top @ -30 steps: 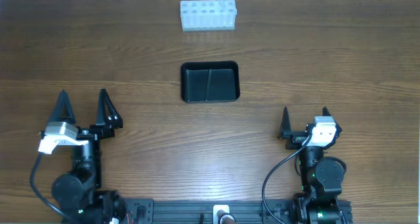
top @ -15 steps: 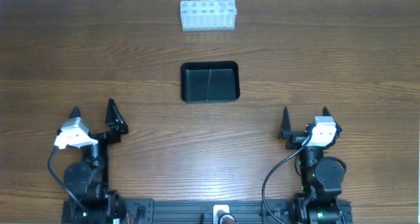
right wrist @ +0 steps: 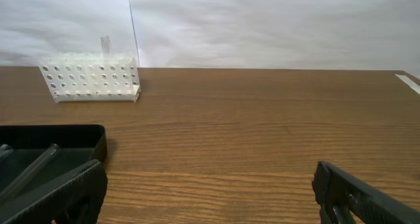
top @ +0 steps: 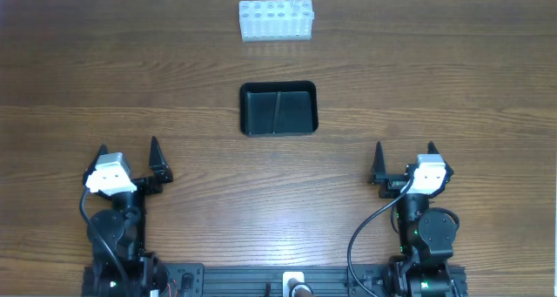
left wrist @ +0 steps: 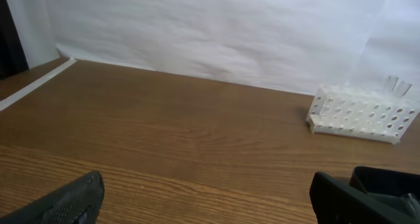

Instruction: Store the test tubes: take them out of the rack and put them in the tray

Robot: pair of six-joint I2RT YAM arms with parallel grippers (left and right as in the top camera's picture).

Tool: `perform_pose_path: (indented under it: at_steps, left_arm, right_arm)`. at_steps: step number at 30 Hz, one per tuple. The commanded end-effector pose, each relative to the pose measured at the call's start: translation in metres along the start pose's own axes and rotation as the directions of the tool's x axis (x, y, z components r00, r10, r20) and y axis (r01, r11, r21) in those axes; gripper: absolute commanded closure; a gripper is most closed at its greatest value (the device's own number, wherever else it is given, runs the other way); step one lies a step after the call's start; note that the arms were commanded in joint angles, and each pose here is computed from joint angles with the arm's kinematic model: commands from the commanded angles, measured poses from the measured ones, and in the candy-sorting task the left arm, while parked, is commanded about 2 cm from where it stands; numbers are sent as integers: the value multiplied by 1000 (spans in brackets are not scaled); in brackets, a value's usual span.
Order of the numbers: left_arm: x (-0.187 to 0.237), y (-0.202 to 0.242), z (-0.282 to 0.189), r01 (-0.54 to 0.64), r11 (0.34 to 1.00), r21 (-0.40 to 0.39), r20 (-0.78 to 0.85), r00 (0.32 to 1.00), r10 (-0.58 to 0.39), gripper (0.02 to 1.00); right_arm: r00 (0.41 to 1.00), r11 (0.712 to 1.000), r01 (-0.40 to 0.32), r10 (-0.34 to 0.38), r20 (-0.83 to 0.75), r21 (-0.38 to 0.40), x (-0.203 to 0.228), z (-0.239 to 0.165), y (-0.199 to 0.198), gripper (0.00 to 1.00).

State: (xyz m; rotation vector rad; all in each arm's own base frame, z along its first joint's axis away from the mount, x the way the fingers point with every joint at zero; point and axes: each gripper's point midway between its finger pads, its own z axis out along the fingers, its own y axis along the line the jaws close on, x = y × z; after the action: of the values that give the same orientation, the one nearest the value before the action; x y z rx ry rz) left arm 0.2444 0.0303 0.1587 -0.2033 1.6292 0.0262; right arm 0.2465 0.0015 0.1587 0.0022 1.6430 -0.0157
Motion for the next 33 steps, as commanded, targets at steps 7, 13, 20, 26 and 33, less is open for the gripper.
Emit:
perform_pose_path:
  at_steps: [7,13,20,26,33]
  left_arm:
    - [0,1,0,-25,1000,-1,5,1000,25,20]
    - [0,1,0,-25,1000,-1,5,1000,25,23]
    - [0,1,0,-25,1000,-1,5,1000,25,23]
    - [0,1,0,-25,1000,-1,5,1000,25,18]
    - [0,1,0,-25,1000,-1,5,1000,25,23]
  right_arm:
    - [1000,1000,3,-3,1,1,1,0,-1,9]
    - [1000,1000,3,-3,1,1,1,0,-1,7]
    - [1000,1000,3,-3,1,1,1,0,-1,9]
    - [983,1000,6,-1,184,-27,-47,-6,4,9]
    - [984,985,-29,-2,176,170,-131,-46,-33,9]
